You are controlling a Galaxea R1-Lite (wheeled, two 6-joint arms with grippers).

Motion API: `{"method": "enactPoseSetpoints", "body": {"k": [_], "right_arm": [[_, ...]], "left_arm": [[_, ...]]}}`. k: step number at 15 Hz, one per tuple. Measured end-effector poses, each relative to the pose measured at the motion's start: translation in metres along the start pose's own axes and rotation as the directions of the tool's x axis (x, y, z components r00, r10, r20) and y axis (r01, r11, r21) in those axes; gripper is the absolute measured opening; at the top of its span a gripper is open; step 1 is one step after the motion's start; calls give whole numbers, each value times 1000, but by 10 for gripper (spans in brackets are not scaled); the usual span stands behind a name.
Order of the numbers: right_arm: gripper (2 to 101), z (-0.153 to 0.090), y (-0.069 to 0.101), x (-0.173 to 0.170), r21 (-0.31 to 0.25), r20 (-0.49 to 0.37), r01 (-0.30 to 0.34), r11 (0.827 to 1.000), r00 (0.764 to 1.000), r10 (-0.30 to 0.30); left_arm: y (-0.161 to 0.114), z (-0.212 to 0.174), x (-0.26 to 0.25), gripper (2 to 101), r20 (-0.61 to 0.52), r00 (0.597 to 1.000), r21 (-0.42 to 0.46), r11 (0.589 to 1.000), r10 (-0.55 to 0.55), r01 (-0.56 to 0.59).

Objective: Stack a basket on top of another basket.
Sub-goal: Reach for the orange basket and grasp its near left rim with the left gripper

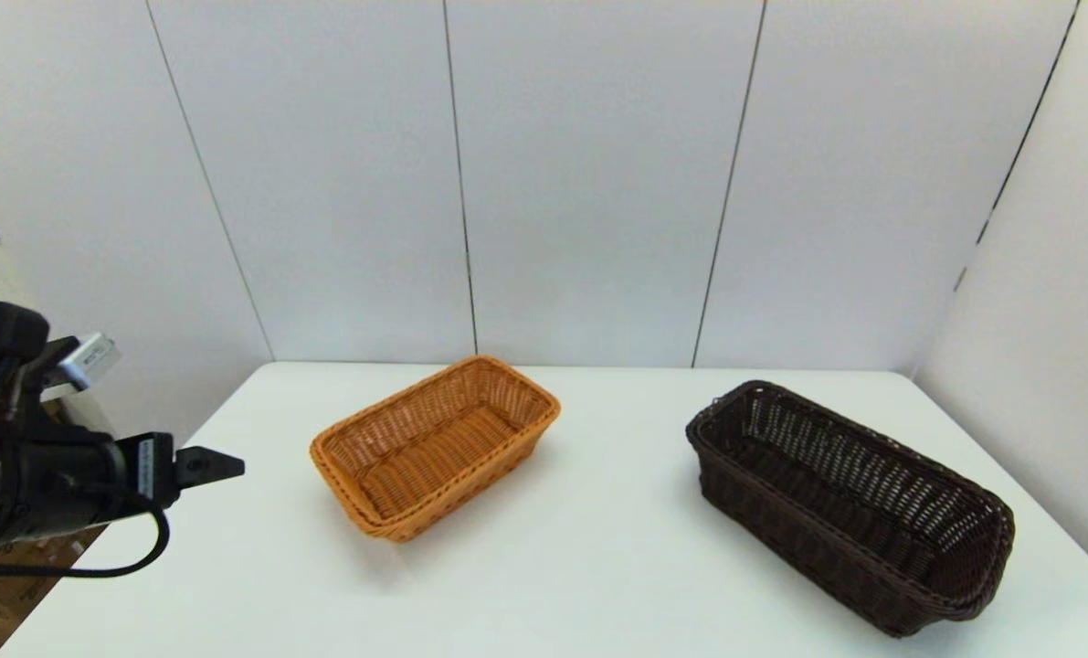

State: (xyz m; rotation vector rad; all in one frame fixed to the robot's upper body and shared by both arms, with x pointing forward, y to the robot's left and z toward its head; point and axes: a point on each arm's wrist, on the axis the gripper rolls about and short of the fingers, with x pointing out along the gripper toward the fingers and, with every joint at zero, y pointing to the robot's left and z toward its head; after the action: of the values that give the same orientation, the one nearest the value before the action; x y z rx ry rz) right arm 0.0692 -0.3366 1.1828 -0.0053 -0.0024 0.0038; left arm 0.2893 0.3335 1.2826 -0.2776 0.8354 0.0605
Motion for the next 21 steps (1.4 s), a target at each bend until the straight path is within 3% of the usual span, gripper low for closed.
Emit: {"method": "enactPoseSetpoints", "body": {"k": [6,14,21], "right_arm": [[980,0,0,0,0,0,0,1000,1000,0],[980,0,0,0,0,0,0,1000,1000,0],[980,0,0,0,0,0,0,1000,1000,0]], "left_arm": [[-2,20,52,978,-179,982,-173,981,53,-84],[-16,30,89,978,-384,919,-265,943,86,-199],[-48,40,122,978,-425,903,-300,930,68,-211]]}}
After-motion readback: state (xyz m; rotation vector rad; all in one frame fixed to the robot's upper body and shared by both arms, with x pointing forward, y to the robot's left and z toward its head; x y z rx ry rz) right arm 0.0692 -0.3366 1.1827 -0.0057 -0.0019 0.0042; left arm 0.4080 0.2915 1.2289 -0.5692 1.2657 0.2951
